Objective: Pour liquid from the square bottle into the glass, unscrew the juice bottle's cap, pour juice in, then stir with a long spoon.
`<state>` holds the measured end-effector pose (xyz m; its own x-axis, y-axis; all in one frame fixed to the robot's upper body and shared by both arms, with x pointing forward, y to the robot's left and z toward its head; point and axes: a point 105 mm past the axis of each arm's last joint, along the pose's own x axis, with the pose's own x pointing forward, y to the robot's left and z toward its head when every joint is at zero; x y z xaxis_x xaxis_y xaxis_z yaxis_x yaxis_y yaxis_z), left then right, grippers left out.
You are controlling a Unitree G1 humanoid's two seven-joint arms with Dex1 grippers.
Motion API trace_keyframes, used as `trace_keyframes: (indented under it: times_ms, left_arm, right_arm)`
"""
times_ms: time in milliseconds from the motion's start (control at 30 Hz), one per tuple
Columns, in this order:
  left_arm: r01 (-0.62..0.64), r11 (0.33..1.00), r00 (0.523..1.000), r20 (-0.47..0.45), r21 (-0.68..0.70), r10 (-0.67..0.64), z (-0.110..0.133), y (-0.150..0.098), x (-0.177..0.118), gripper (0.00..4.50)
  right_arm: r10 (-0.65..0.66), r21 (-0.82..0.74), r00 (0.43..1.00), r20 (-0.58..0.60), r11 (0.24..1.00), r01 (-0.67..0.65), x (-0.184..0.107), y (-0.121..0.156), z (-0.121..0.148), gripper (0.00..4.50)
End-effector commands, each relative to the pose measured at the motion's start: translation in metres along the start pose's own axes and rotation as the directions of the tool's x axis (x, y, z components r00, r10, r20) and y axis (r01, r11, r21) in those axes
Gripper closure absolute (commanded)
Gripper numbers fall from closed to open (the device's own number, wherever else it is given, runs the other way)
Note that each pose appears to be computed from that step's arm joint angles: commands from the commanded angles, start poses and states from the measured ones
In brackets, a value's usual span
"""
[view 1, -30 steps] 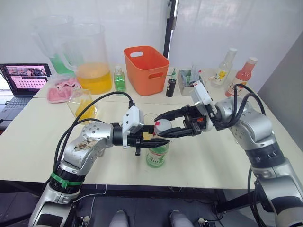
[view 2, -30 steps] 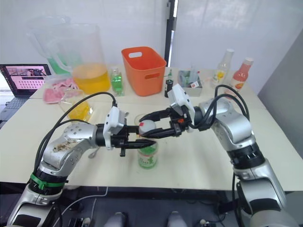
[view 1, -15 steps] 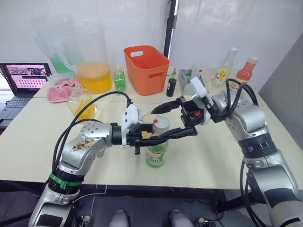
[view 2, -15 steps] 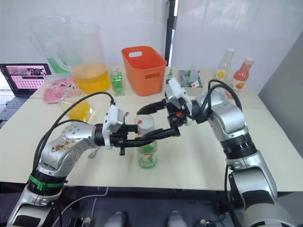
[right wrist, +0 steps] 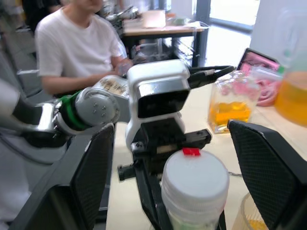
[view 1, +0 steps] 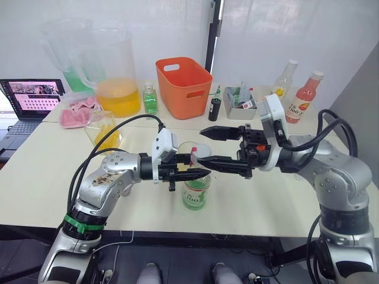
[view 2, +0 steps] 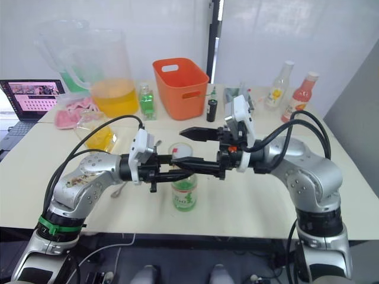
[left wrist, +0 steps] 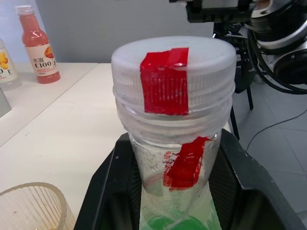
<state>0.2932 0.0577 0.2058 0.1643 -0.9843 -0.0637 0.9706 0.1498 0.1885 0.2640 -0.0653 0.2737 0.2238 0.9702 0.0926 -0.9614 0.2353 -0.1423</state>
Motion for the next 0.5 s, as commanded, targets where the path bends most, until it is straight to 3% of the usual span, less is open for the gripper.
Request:
trace_keyframes:
  times_ms: [33,300,500]
  left_arm:
    - [0.013,1.000,1.000,-0.018,-0.024,-0.013,-0.007,0.001,0.005,3.03]
    - [0.051,0.998,0.999,-0.009,-0.037,-0.051,-0.009,0.000,0.013,3.03]
    - [0.057,0.998,0.998,-0.006,-0.038,-0.057,-0.008,0.000,0.014,3.03]
  right_arm:
    - [-0.188,-0.010,0.981,0.046,0.982,0.189,-0.008,-0.004,0.011,0.50]
    - [-0.266,-0.018,0.962,-0.067,0.964,0.266,-0.008,0.006,-0.006,0.50]
    - [-0.278,-0.005,0.957,-0.085,0.960,0.278,-0.005,0.012,-0.012,0.50]
